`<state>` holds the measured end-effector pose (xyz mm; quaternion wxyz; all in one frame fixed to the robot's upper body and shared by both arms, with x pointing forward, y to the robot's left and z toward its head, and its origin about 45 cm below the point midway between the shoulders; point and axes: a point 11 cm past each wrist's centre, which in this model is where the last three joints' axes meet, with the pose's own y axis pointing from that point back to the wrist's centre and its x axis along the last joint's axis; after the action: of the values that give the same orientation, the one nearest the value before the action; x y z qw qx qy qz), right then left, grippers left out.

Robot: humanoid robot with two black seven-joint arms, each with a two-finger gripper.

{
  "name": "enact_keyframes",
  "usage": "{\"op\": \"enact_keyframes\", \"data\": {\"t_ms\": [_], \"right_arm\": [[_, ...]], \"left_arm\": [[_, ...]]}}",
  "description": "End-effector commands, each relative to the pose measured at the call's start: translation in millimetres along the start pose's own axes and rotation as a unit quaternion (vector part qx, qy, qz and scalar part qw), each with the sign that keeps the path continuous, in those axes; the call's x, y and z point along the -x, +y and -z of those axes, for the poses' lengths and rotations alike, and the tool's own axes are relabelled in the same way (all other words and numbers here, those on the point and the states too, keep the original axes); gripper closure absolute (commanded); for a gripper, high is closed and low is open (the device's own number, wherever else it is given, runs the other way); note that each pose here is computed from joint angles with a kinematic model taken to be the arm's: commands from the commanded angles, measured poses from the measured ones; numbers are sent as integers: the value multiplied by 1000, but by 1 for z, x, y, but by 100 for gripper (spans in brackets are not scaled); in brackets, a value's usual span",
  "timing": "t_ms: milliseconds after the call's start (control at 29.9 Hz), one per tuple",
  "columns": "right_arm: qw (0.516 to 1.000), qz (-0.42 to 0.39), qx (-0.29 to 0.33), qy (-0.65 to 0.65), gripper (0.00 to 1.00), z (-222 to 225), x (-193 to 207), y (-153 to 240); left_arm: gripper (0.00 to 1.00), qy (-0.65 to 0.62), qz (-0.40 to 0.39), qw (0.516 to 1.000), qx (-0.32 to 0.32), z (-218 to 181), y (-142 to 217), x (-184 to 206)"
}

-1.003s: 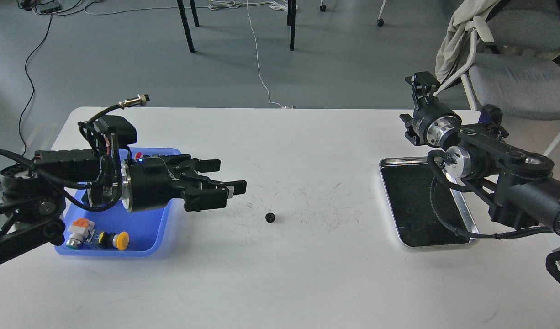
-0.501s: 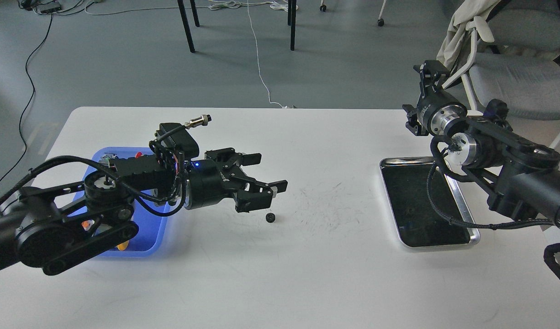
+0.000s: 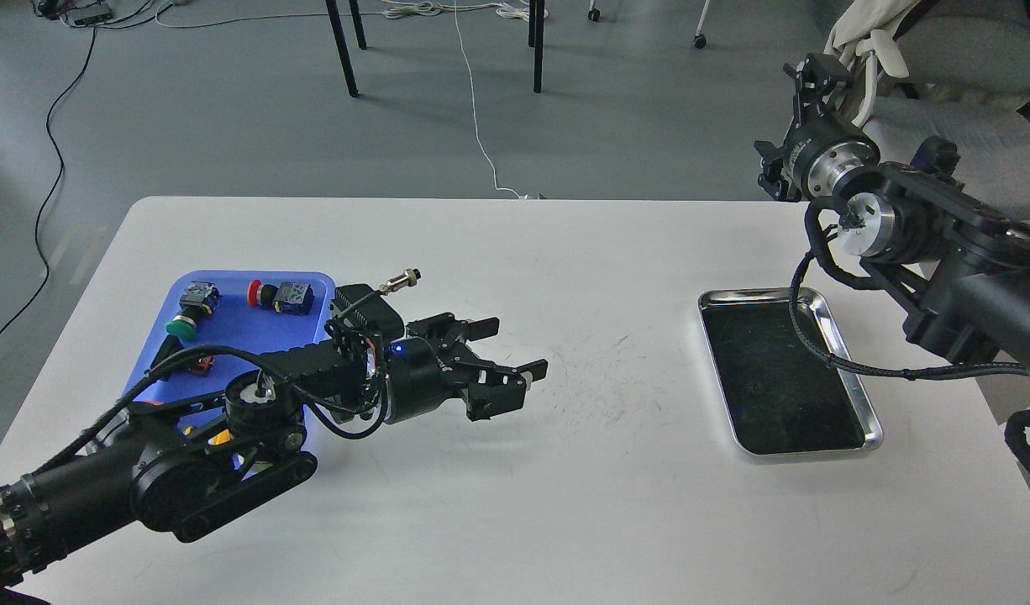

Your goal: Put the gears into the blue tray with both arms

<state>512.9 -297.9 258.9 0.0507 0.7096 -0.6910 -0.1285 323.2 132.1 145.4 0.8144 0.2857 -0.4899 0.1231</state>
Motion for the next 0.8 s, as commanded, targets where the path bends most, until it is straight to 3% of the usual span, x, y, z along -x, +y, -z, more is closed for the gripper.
{"op": "enact_keyframes", "data": {"t_ms": [0, 334, 769], "right_arm": [[1000, -2, -5, 4, 1, 6, -1, -1], [1000, -4, -5, 7, 1, 7, -4, -1], [1000, 3, -11, 10, 1, 14, 3, -2]], "left_arm": [[6, -6, -5, 1000, 9, -2, -3, 8], [8, -10, -5, 1000, 27, -16, -12, 29], [12, -47, -4, 998, 38, -5, -17, 44]]}}
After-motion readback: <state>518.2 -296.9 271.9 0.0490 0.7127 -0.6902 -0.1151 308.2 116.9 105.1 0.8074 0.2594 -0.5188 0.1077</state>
